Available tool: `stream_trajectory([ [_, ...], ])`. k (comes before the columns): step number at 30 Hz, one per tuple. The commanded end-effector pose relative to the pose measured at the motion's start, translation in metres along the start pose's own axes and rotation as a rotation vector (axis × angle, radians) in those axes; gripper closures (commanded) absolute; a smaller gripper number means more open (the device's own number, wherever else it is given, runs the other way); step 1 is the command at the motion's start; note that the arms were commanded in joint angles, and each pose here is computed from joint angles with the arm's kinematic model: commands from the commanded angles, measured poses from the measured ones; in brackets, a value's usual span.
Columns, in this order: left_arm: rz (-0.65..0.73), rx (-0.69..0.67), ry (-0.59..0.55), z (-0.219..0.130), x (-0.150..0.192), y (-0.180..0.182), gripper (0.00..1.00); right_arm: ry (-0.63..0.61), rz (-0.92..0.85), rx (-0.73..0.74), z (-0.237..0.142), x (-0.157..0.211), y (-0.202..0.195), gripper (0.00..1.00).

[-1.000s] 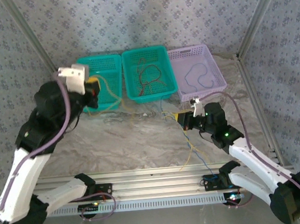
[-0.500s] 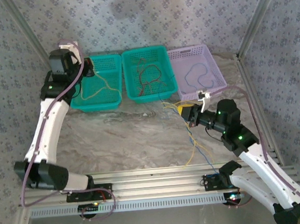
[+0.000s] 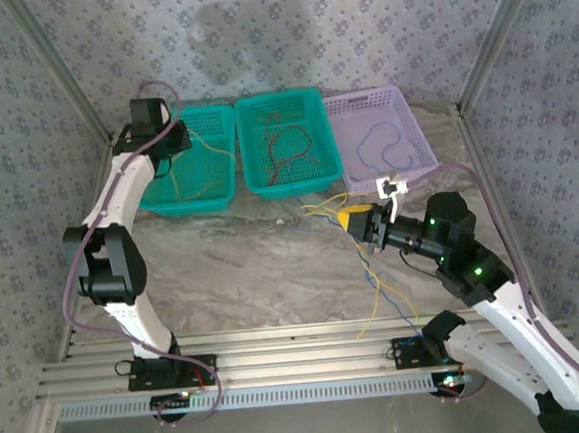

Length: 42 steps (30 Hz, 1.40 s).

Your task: Untangle the cables

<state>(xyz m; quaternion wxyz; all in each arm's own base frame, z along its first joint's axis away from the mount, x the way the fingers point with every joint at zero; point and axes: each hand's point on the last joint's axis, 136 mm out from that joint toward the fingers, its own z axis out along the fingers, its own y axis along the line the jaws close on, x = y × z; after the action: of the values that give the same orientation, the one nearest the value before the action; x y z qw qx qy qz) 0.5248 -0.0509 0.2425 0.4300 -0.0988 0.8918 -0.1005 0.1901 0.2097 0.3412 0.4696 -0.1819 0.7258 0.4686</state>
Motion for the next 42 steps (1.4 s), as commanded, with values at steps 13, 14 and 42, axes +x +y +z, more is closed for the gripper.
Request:
stream_trajectory([
  [13, -0.024, 0.052, -0.367, -0.157, -0.104, -0.026, 1.00, -0.031, -0.057, -0.028, -0.001, -0.017, 0.017, 1.00],
  [14, -0.024, 0.046, -0.364, -0.157, -0.104, -0.025, 1.00, -0.030, -0.058, -0.033, 0.000, -0.017, 0.019, 1.00],
  [42, 0.014, 0.038, -0.019, -0.004, -0.009, -0.044, 0.46, 0.045, -0.074, -0.052, 0.042, 0.002, 0.021, 1.00],
])
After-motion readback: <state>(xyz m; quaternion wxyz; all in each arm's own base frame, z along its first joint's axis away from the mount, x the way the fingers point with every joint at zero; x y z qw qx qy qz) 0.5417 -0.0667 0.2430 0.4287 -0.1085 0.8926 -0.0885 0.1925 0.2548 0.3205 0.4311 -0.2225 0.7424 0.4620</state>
